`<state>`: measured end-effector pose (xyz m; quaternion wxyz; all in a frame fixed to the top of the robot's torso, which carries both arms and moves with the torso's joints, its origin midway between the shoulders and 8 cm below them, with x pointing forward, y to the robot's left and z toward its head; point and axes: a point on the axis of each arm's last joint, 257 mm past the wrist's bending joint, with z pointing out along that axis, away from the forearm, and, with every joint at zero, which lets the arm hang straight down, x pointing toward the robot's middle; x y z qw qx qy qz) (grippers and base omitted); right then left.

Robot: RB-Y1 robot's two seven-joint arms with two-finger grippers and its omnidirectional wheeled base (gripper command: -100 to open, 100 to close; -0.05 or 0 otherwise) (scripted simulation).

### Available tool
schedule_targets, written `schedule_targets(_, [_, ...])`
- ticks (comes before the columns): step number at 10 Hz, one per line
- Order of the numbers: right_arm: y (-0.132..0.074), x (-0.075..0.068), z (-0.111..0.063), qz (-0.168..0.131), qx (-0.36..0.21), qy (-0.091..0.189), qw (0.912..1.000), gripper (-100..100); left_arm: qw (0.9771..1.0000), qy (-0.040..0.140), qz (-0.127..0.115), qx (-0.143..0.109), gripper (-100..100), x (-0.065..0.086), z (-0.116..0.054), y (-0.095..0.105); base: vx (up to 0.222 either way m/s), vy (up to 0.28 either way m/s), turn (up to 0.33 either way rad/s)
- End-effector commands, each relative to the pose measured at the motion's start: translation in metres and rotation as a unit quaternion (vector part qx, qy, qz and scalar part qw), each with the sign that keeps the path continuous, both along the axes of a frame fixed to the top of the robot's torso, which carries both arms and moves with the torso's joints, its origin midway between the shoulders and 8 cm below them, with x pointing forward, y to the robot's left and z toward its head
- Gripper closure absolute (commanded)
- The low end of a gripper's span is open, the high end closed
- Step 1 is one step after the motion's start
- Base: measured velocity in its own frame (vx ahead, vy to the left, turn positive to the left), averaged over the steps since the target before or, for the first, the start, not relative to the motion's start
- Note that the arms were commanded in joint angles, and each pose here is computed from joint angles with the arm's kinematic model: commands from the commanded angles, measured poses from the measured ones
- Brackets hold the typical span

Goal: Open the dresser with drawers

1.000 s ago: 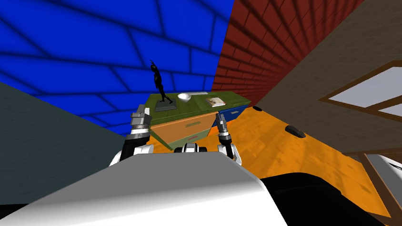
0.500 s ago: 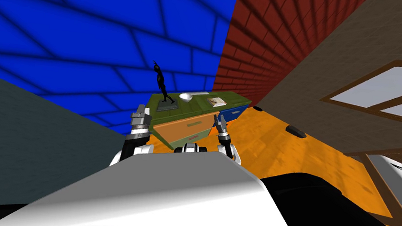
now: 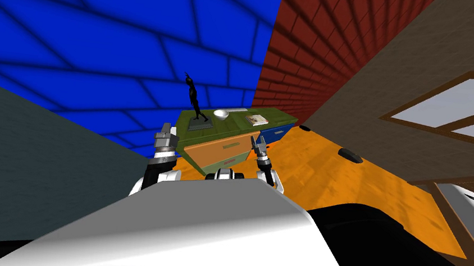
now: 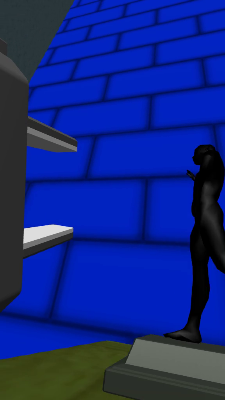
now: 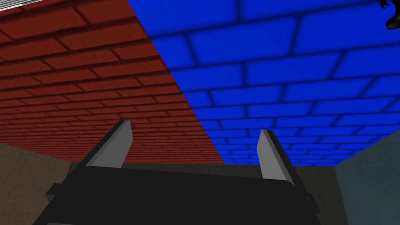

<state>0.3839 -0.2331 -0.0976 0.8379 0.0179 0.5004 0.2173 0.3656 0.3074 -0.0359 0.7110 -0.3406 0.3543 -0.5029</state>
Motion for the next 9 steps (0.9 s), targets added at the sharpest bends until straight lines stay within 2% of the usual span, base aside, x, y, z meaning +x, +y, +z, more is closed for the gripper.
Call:
schedule_targets(1, [0.001, 0.001, -0.005, -0.018, -0.034, -0.003, 0.9993, -100, 1.0000, 0.000, 0.000, 0.000, 0, 0.000, 0.000, 0.000, -0.011, 0.031, 0.012])
schedule_targets(2, [0.001, 0.003, -0.015, -0.026, -0.054, 0.002, 0.9982, -100, 1.0000, 0.000, 0.000, 0.000, 0, 0.000, 0.000, 0.000, -0.012, 0.041, 0.015])
schedule_targets(4, [0.001, 0.003, -0.015, -0.038, -0.076, -0.002, 0.9964, -100, 1.0000, 0.000, 0.000, 0.000, 0, 0.000, 0.000, 0.000, -0.004, 0.012, 0.005])
schedule_targets(5, [0.001, 0.006, -0.026, -0.046, -0.096, 0.003, 0.9943, -100, 1.0000, 0.000, 0.000, 0.000, 0, 0.000, 0.000, 0.000, -0.013, 0.044, 0.014])
schedule_targets(7, [0.001, 0.006, -0.026, -0.058, -0.119, -0.002, 0.9912, -100, 1.0000, 0.000, 0.000, 0.000, 0, 0.000, 0.000, 0.000, -0.011, 0.029, -0.010])
schedule_targets(8, [0.001, 0.008, -0.037, -0.065, -0.139, 0.004, 0.9881, -100, 1.0000, 0.000, 0.000, 0.000, 0, 0.000, 0.000, 0.000, -0.011, 0.024, -0.012])
schedule_targets(9, [0.001, 0.008, -0.037, -0.072, -0.151, 0.001, 0.9860, -100, 1.0000, 0.000, 0.000, 0.000, 0, 0.000, 0.000, 0.000, -0.013, 0.042, 0.022])
